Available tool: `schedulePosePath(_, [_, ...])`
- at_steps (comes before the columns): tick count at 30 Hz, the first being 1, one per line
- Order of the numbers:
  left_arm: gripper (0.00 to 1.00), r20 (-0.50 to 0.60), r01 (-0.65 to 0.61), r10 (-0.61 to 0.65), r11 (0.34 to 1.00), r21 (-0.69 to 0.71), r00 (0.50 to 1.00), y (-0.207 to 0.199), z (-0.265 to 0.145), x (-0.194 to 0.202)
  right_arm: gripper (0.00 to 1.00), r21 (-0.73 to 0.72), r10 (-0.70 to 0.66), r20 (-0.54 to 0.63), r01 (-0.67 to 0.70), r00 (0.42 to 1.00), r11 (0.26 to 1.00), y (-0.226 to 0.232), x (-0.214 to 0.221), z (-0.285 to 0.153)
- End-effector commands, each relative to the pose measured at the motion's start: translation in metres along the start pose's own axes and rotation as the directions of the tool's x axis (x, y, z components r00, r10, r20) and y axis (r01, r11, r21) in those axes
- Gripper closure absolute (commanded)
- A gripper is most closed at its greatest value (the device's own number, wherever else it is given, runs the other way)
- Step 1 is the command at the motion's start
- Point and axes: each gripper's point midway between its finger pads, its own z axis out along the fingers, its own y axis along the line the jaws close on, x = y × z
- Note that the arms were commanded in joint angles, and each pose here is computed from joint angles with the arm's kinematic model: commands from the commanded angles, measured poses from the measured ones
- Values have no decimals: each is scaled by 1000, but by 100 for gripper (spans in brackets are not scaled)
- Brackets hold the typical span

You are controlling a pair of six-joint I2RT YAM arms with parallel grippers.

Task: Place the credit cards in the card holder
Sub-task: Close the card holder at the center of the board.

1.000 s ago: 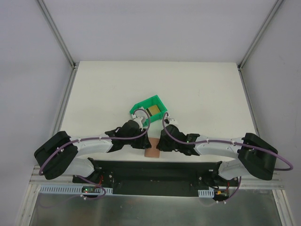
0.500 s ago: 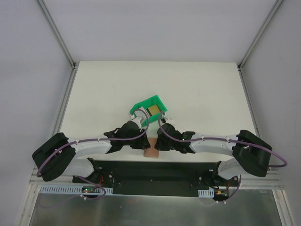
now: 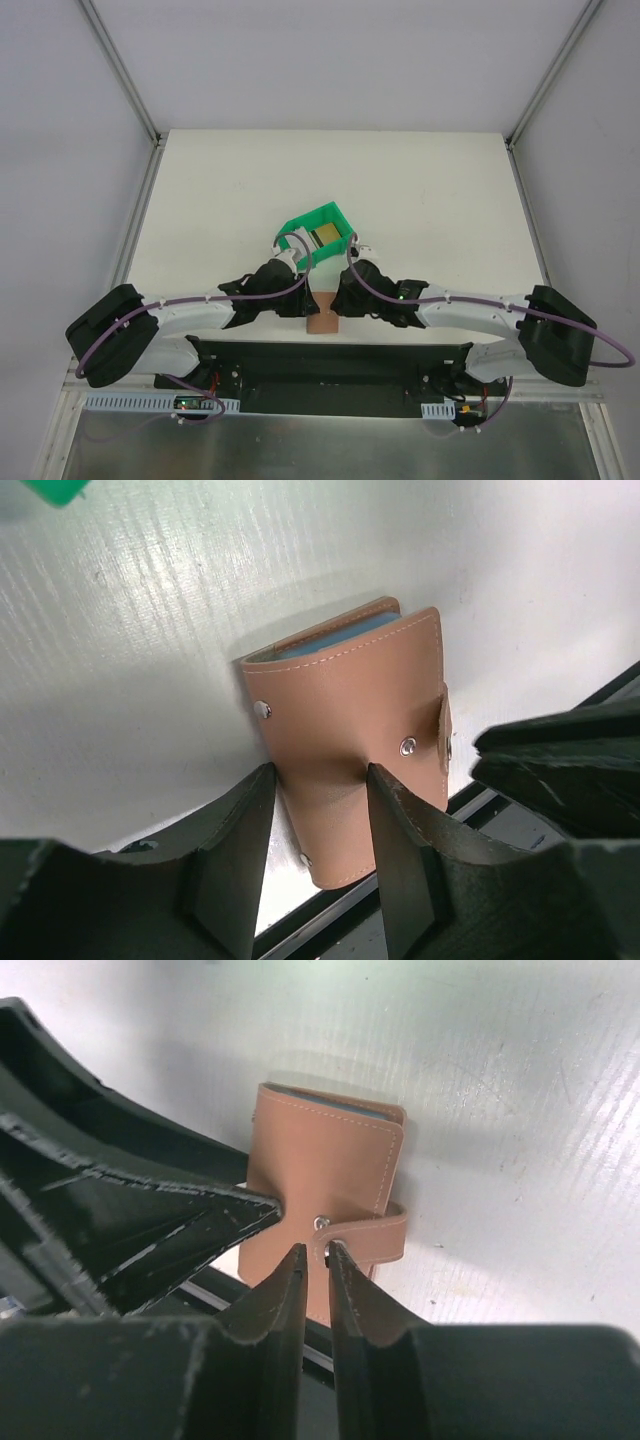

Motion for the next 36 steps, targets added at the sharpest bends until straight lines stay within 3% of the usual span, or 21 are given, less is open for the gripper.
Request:
schedulePosePath(1, [57, -63, 38, -47, 989, -143, 997, 38, -2, 29, 83, -15, 31, 29, -31, 999, 999, -4, -4, -15])
schedulePosePath(10, [56, -75, 12, -22, 991, -136, 997, 42, -1, 33, 84, 4, 118, 18, -118, 993, 993, -11, 5, -14])
schedulePosePath(36, [58, -120, 10, -22, 995, -104, 993, 51, 6, 53, 84, 56, 84, -14, -83, 996, 995, -6, 4, 2])
